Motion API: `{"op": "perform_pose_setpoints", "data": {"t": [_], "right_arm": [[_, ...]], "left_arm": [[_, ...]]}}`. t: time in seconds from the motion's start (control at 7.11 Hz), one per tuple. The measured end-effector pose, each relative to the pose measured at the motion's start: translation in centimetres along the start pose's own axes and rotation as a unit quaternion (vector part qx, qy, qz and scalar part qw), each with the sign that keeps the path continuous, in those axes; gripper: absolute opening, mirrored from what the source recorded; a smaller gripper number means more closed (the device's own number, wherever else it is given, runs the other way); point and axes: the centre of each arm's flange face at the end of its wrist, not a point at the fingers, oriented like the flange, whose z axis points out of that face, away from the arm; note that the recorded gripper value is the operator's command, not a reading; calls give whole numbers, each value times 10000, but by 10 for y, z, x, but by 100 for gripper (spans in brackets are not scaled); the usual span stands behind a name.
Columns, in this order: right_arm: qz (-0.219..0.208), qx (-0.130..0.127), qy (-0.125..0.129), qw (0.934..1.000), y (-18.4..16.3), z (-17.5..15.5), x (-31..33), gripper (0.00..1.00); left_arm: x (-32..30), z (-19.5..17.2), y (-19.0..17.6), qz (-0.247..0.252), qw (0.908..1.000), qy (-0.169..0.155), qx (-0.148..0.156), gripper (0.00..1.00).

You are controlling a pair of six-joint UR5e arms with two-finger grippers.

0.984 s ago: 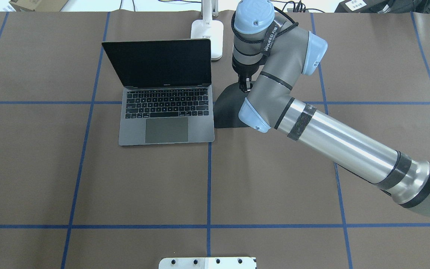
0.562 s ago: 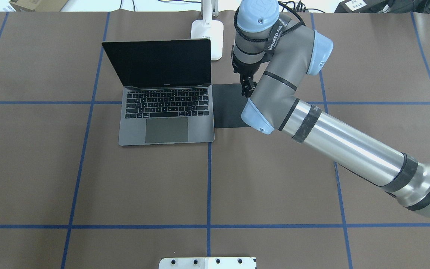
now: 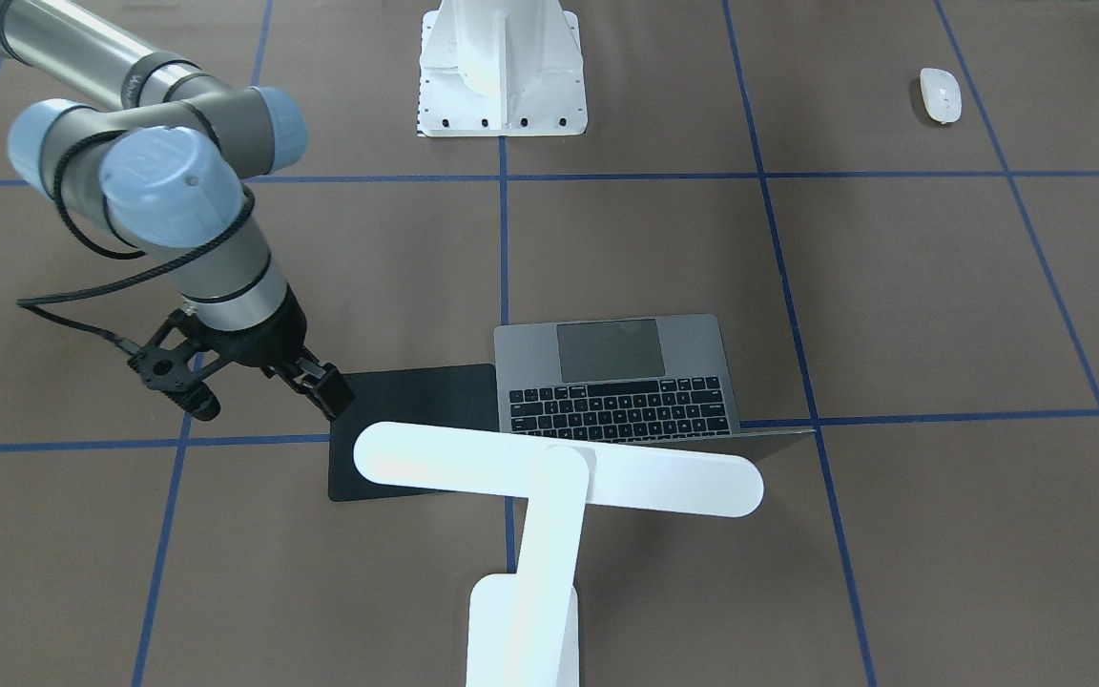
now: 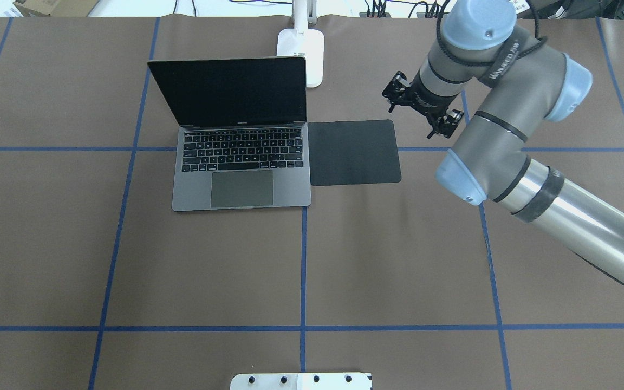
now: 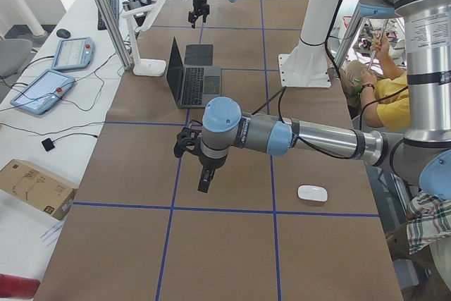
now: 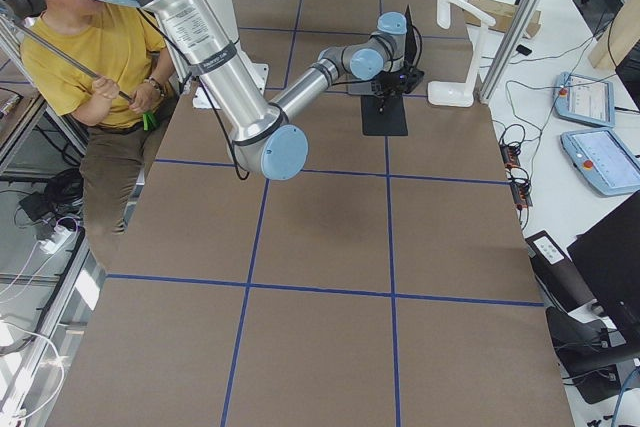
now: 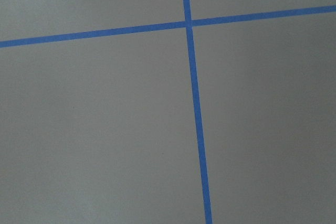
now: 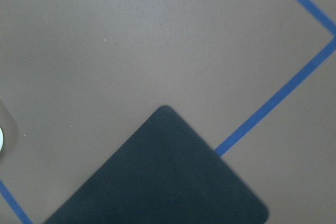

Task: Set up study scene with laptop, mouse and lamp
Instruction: 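Open the right gripper and withdraw it away from the mouse pad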

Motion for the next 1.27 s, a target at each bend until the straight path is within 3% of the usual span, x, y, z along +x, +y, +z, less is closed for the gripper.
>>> {"op": "perform_pose_setpoints", "data": {"t": [0.28, 0.7, 0.84, 1.27], "right_arm": [[-1112, -54, 207, 9936, -41, -21, 70, 100], [-2489, -84, 678, 9661, -95, -37, 204, 100], [-2719, -189, 686, 9597, -110, -49, 253, 100], [-2808, -480, 515, 9572, -128, -66, 325, 100]], "left_arm": [[18, -5, 10, 129, 9997, 217, 53, 100], [58, 23, 45, -8, 9979, 597, -235, 100], [68, 39, 74, 44, 9976, 600, -353, 100], [82, 78, 177, 102, 9956, 191, -915, 100]]}}
